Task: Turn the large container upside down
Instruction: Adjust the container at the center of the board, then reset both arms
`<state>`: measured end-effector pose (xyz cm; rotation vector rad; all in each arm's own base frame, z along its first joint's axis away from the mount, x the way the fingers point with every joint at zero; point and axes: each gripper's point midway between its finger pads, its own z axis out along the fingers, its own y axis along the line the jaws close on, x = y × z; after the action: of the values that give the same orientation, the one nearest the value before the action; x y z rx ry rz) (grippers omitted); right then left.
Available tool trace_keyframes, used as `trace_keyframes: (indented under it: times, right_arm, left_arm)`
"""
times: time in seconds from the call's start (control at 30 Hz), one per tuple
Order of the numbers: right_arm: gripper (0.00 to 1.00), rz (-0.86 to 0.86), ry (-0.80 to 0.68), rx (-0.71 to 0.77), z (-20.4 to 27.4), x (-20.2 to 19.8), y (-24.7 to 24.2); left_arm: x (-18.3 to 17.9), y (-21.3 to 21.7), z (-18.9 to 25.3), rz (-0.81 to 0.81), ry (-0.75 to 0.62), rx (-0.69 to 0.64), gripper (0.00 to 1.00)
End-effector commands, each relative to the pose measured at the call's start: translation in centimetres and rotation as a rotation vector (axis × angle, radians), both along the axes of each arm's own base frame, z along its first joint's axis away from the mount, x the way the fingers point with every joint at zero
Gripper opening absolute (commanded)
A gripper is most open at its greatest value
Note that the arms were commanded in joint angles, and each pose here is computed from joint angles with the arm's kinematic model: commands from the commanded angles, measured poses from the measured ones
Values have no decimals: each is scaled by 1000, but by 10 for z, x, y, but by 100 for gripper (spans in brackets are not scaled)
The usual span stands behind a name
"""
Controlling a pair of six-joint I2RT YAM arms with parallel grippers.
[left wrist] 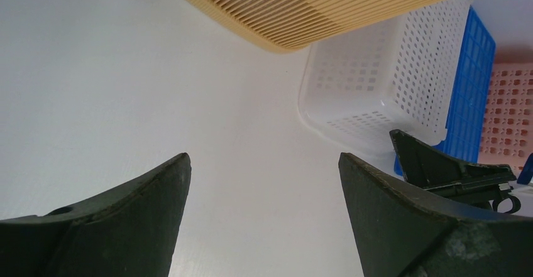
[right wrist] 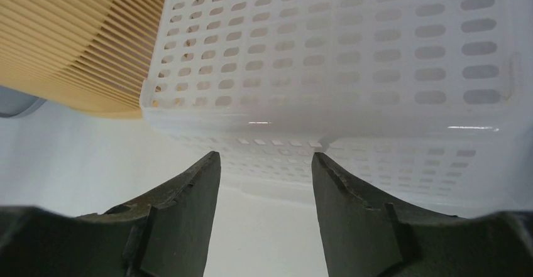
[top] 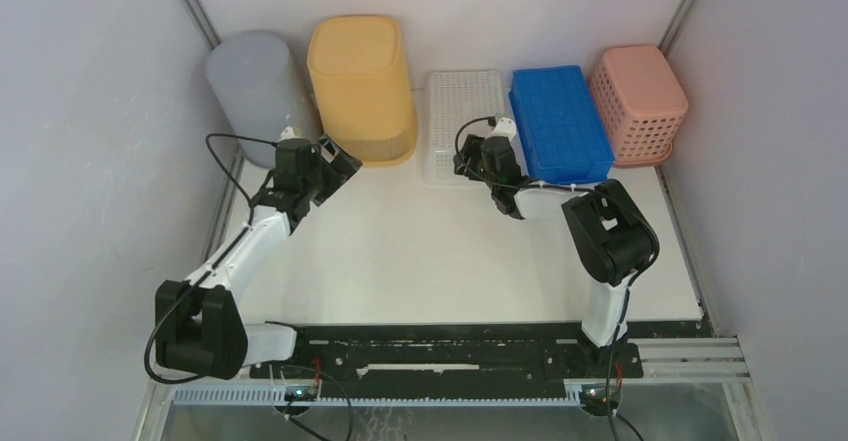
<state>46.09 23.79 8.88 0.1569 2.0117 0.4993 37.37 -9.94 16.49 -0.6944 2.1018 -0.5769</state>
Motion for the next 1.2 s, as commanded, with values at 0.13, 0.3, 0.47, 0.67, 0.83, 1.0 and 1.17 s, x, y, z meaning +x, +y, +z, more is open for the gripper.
trace_keyframes:
  times: [0.13, 0.3, 0.47, 0.67, 0.83, 1.0, 1.17]
  right_arm:
    - [65, 132, -63, 78, 44, -2, 45]
    - [95, 157, -70, 30, 77, -27, 20]
    - [100, 145, -129, -51, 107, -65, -29]
    - [100, 27, -168, -111, 105, -103, -113]
    - [100, -161, -235, -154, 91, -130, -181]
    - [100, -309, -348, -161, 81, -150, -218]
    - [100, -416, -377, -185, 69, -157, -243]
  left_arm:
    - [-11, 9, 14, -2, -47, 28, 93]
    - [-17, 20, 29, 10, -95, 94, 100]
    - [-25, 45, 32, 95, -107, 196, 100]
    - [-33, 82, 32, 221, -98, 350, 100]
    - [-39, 105, 26, 285, -75, 474, 100]
    - [-34, 106, 27, 203, -187, 577, 100]
    - [-41, 122, 24, 213, -292, 709, 100]
